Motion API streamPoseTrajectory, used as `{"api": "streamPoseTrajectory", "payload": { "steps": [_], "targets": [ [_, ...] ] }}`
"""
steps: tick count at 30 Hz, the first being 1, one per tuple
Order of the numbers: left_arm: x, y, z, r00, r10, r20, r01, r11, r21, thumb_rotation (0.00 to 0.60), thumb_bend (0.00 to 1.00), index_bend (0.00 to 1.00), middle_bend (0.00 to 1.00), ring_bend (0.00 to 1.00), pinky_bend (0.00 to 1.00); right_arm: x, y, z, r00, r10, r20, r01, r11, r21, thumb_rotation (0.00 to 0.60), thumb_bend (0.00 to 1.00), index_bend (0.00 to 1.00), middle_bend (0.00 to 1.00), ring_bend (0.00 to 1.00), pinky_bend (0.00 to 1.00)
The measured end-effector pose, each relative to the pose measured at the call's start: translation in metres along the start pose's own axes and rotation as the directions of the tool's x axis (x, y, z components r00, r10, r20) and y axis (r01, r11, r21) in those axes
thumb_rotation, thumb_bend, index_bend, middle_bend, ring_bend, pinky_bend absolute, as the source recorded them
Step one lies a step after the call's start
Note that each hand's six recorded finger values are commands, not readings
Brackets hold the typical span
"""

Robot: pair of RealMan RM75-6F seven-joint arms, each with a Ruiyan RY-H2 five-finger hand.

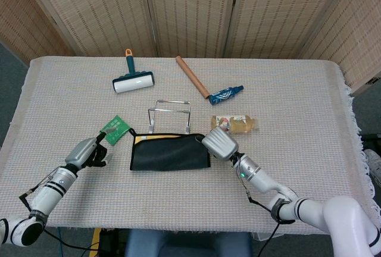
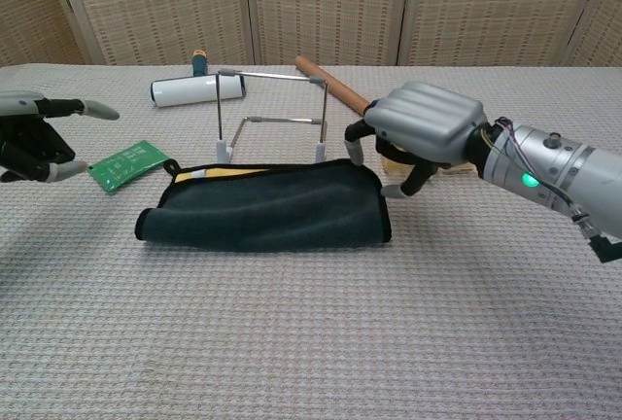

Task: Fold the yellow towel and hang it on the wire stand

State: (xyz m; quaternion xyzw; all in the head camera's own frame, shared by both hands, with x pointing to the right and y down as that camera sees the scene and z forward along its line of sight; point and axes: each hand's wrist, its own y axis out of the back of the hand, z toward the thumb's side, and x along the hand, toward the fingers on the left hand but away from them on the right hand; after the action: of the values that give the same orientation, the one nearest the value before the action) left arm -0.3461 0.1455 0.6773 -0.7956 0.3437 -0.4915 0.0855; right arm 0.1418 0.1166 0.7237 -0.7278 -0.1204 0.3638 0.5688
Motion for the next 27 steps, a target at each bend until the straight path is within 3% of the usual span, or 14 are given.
{"api": "streamPoseTrajectory", "payload": {
  "steps": [3, 10, 27],
  "targets": [
    [-0.001, -0.001, -0.001, 1.000, -0.004, -0.003, 0.004, 1.000, -0.006, 0.600, 0.49, 0.00, 0.87, 0.79, 0.84, 0.005, -0.005, 0.001, 0.999, 0.022, -0.040, -0.020, 0.999, 0.044, 0.600, 0.21, 0.45, 0.89, 1.00, 1.00],
    [-0.003, -0.001, -0.002, 1.000, -0.001, -0.007, 0.001, 1.000, -0.018, 0.600, 0.49, 0.00, 0.87, 0.79, 0.84, 0.003, -0.014, -0.001, 0.997, 0.055, -0.055, -0.049, 0.994, 0.097, 0.600, 0.25, 0.45, 0.89, 1.00, 1.00],
    [-0.009, 0.004, -0.009, 1.000, -0.001, -0.028, 0.000, 0.999, -0.033, 0.600, 0.48, 0.00, 0.87, 0.79, 0.84, -0.008, -0.031, 0.011, 0.993, 0.080, -0.082, -0.069, 0.988, 0.135, 0.600, 0.26, 0.45, 0.89, 1.00, 1.00]
  ]
}}
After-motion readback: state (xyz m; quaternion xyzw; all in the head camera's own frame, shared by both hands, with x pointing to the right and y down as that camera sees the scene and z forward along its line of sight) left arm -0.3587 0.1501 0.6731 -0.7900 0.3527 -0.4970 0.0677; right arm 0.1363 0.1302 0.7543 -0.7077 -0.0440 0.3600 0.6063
